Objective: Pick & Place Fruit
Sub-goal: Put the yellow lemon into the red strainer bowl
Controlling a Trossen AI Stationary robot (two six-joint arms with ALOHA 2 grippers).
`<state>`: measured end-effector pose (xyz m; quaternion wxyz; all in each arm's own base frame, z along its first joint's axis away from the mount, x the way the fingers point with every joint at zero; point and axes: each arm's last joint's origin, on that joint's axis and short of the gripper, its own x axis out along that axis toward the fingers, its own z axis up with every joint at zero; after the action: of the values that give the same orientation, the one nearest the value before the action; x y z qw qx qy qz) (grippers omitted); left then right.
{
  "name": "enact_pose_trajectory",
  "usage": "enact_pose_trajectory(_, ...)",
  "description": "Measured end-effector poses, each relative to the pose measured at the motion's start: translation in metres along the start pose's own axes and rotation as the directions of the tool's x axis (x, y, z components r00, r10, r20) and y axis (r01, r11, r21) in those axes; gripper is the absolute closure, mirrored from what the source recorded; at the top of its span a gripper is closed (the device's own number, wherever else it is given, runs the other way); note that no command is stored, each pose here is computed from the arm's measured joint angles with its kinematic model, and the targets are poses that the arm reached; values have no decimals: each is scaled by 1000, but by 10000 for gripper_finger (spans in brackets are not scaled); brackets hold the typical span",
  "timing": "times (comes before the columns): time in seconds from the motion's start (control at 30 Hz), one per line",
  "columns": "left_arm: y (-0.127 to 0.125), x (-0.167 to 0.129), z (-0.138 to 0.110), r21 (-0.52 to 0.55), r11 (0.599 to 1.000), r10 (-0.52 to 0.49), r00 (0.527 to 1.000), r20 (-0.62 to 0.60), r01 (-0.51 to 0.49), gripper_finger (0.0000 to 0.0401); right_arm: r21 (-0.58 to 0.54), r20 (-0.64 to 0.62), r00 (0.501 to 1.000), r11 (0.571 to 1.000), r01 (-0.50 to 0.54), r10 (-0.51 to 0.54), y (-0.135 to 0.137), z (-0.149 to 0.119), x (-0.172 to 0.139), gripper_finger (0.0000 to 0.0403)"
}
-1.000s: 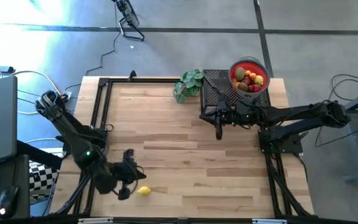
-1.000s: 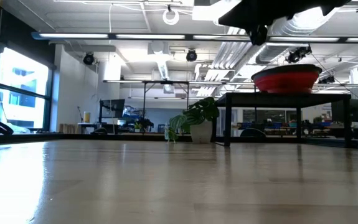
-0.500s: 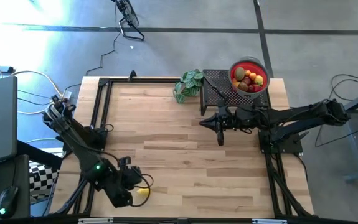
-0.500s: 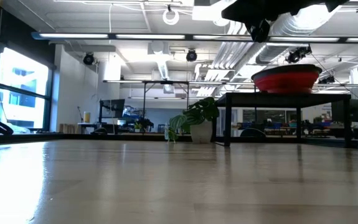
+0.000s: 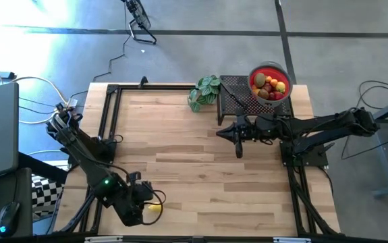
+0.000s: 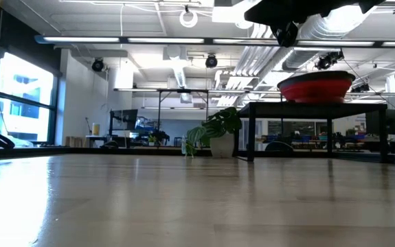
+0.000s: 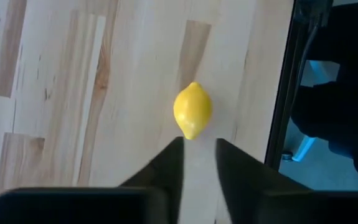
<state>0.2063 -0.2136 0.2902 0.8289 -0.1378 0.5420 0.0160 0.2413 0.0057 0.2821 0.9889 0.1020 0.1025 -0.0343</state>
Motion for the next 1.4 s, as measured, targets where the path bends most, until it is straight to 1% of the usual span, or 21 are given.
enact_pose_trajectory(0.13, 0, 0, 0, 0, 1000, 5, 1000, 8, -5, 252, 21, 0, 1000, 1000, 0, 0, 0, 0, 0, 401)
enact_pose_trajectory(0.27, 1, 0, 2, 5, 999, 37, 998, 58, -37, 191, 25, -3, 1000, 1000, 1, -1, 0, 0, 0, 401)
enact_pose_trajectory(0.37, 1, 0, 2, 4, 999, 39, 997, 62, -39, 156, 25, -6, 1000, 1000, 1, -1, 0, -1, 0, 401)
enact_pose_trajectory(0.47, 1, 0, 1, 6, 1000, 29, 999, 46, -29, 133, 25, -7, 1000, 1000, 2, -2, 0, -1, 0, 401)
enact_pose_trajectory(0.57, 1, 0, 1, 5, 1000, 21, 999, 33, -21, 124, 24, -7, 1000, 1000, 2, -2, 0, -1, 0, 401)
enact_pose_trajectory(0.73, 0, 0, 1, 4, 1000, 19, 999, 31, -19, 123, 23, -8, 1000, 1000, 2, -2, 0, -1, 0, 401)
enact_pose_trajectory(0.87, 1, 0, 2, 3, 999, 44, 997, 66, -44, 123, 21, -15, 1000, 1000, 4, -3, 0, -1, 0, 401)
enact_pose_trajectory(1.2, 0, 0, 2, 1, 1000, 29, 997, 66, -29, 123, 17, -55, 998, 1000, 13, -12, -1, -5, 0, 401)
enact_pose_trajectory(1.4, -5, 11, 3, 1, 999, 38, 997, 73, -39, 123, 17, -55, 998, 1000, 13, -12, -1, -5, 0, 401)
